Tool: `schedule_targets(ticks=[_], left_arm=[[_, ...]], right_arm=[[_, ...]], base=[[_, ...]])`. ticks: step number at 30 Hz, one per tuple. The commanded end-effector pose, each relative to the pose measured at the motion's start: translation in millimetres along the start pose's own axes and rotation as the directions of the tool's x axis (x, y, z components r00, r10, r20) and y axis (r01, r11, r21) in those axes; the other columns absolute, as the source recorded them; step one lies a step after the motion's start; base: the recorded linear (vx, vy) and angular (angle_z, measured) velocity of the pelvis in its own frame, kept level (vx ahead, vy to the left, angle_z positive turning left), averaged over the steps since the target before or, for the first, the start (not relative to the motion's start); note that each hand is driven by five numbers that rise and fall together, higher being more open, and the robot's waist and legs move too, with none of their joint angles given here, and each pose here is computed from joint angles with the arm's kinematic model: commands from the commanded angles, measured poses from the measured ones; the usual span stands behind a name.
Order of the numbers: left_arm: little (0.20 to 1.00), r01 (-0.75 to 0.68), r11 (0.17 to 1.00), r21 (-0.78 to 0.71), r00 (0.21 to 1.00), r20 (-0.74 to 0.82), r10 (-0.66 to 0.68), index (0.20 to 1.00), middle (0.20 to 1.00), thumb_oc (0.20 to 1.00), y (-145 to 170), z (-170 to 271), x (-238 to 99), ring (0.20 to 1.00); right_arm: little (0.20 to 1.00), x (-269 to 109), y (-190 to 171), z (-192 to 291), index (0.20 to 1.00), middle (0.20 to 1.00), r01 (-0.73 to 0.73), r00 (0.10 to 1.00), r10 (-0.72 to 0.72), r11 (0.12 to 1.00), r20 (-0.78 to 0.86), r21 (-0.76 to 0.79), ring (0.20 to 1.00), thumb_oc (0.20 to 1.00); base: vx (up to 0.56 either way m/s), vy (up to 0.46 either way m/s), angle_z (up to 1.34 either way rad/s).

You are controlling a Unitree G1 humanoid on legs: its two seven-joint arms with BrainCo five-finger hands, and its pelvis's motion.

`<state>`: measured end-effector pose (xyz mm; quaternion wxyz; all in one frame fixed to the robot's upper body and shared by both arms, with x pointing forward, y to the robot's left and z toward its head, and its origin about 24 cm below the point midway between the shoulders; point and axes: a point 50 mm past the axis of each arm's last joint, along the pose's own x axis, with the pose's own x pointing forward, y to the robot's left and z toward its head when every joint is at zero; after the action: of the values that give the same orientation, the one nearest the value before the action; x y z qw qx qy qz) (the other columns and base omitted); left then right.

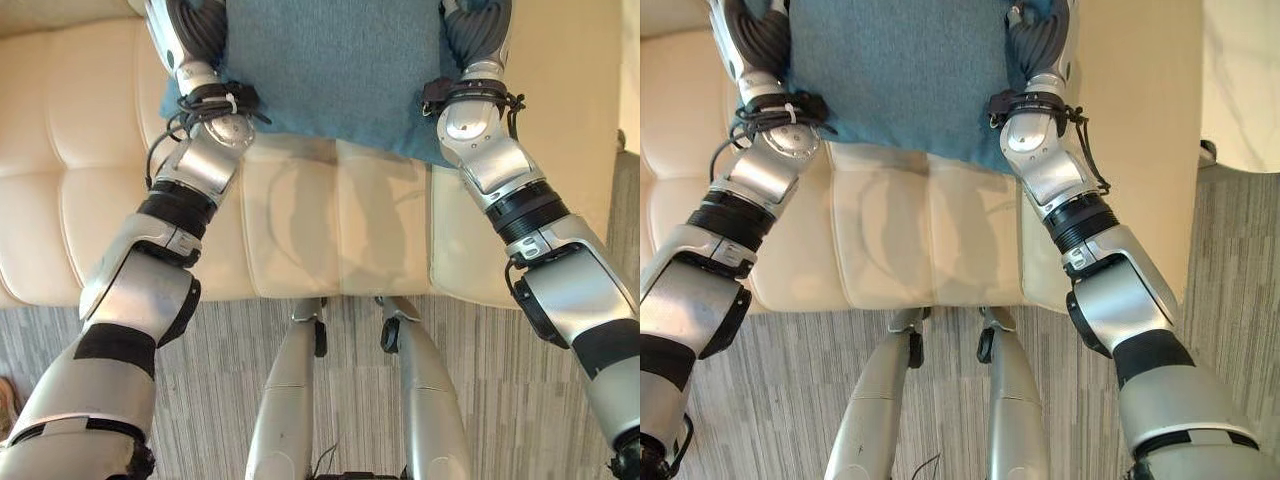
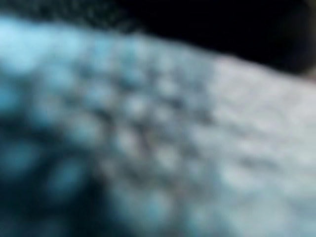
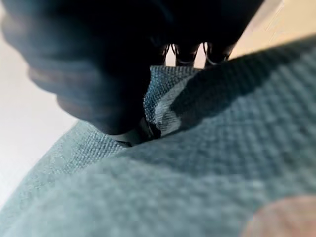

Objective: Pick up all the scattered cushions and arrange them neatly on the sofa.

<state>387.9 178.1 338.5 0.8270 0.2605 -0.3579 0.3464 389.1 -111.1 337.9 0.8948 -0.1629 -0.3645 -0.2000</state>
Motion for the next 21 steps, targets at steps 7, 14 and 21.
schedule_targets(ticks=[7, 14, 21], left_arm=[[1.0, -0.048, 0.997, -0.054, 0.993, 0.108, 0.054, 1.0, 1.0, 1.0, 0.5, 28.0, 9.1, 1.0], [1.0, 0.044, 0.999, 0.029, 0.998, -0.039, -0.043, 1.0, 1.0, 1.0, -6.6, -12.8, 1.0, 1.0], [1.0, 0.053, 0.996, 0.066, 0.998, -0.037, -0.051, 1.0, 1.0, 1.0, -6.5, -17.8, -0.4, 1.0]], right_arm=[[1.0, -7.7, 46.6, 38.6, 1.0, 1.0, -0.202, 0.958, 0.227, 0.968, 0.173, -0.151, 1.0, 1.0], [1.0, -8.5, 28.6, -8.8, 1.0, 1.0, -0.144, 0.974, 0.199, 0.913, 0.107, -0.381, 1.0, 1.0], [1.0, -12.2, 29.6, -11.6, 1.0, 1.0, -0.111, 0.981, 0.16, 0.923, 0.107, -0.369, 1.0, 1.0]], base=[[0.02, 0.038, 0.06], [0.0, -0.001, 0.0], [0.0, -0.009, 0.03]])
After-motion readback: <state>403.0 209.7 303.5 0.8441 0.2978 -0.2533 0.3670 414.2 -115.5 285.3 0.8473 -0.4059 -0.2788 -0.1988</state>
